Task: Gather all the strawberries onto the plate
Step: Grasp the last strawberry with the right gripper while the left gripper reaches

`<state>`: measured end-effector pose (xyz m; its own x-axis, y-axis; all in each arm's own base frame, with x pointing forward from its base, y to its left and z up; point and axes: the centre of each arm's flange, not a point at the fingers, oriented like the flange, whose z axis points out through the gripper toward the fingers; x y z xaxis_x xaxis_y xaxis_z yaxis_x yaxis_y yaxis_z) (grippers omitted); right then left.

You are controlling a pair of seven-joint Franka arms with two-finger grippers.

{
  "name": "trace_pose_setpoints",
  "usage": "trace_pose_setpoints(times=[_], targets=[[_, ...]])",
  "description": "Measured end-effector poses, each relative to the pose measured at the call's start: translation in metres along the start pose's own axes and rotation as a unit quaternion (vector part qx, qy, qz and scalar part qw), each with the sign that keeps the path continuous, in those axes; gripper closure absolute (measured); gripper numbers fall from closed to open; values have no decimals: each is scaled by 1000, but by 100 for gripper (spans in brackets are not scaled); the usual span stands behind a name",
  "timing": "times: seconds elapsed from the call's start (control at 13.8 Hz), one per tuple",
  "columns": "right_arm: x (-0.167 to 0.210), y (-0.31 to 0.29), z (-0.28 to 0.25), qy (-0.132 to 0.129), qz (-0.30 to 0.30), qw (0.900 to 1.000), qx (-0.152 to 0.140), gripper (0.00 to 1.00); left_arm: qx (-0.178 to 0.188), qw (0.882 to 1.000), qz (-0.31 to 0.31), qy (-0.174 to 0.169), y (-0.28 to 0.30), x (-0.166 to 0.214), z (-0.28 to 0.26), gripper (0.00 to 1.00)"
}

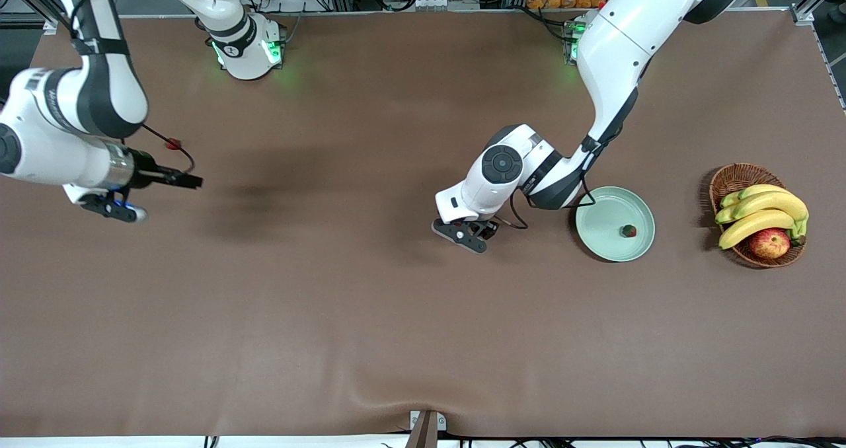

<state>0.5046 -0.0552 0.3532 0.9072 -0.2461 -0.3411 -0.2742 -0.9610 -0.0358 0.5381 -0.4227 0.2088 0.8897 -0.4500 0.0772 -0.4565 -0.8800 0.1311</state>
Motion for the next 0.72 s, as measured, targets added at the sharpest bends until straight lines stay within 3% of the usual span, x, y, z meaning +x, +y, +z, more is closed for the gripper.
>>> trace_pose_setpoints(times=[0.14,0.51,0.72], targets=[[-12,38,11,-12,-14,1000,-4,0,-1,1000,-1,-3,1,-1,5,8],[-34,124,45,-39,-31,998,-24,0,4,1000,-3,-6,8,1,18,9],[-40,144,75,-28,-38,998,-28,0,18,1000,3,-6,12,0,23,13]])
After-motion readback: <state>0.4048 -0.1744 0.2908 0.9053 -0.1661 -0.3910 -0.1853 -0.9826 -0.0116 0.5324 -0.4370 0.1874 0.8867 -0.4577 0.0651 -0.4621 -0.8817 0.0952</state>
